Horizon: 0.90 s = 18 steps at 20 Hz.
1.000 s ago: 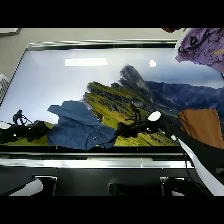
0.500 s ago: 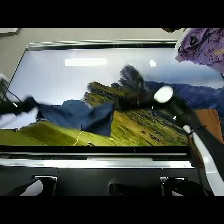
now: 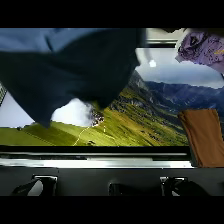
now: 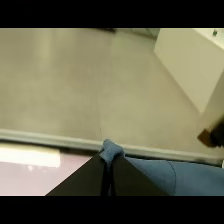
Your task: Fold the clothes and pants, and hang the long-sleeved shirts on hangers.
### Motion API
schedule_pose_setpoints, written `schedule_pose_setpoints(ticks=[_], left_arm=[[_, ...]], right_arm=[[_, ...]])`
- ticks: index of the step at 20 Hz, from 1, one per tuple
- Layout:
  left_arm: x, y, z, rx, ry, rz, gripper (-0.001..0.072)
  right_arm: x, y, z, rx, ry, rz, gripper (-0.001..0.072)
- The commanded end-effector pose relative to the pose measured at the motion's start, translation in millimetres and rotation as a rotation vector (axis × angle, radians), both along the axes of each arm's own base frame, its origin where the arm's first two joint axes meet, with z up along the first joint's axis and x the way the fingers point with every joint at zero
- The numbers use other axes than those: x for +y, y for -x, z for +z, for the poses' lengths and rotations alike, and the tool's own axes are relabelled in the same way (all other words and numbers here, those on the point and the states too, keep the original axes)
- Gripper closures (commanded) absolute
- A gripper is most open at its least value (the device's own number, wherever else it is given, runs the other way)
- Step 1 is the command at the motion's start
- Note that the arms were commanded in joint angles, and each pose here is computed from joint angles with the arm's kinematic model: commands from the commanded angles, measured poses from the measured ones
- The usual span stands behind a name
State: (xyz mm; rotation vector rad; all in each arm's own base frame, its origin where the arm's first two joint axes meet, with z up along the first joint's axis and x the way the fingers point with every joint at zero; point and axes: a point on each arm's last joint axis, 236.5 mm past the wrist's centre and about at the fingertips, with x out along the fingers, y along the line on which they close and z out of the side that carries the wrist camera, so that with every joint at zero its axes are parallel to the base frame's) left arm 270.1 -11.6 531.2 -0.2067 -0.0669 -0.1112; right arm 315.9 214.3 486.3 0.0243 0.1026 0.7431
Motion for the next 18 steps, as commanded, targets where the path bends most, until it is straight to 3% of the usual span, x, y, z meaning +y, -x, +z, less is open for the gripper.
schedule_pose_setpoints(ticks=[1,4,7,11,15,18], left_arm=[[-9.0,86.3,43.8,-0.148,0.003,0.087,0.0694],[-8.5,110.4,42.0,-0.154,0.026,0.122,0.0695],[-3.0,91.9,23.1,-0.076,0.036,0.122,0.0695],[19.2,15.9,-45.9,0.151,0.103,0.107,0.0692],[33.2,-92.9,-193.8,0.543,0.191,0.005,0.0692],[51.2,-156.8,-344.4,0.862,0.298,0.012,0.0694]], right_arm=[[-45.5,76.0,66.9,-0.18,-0.065,-0.07,0.0681],[-75.0,106.6,89.2,-0.246,-0.111,-0.143,0.0681],[-95.3,83.7,91.0,-0.241,-0.136,-0.259,0.0681],[-62.7,-24.2,24.4,-0.035,-0.12,-0.297,0.0681],[-5.1,-155.4,-149.8,0.394,-0.01,-0.31,0.068],[30.0,-215.2,-299.9,0.7,0.045,-0.318,0.068]])
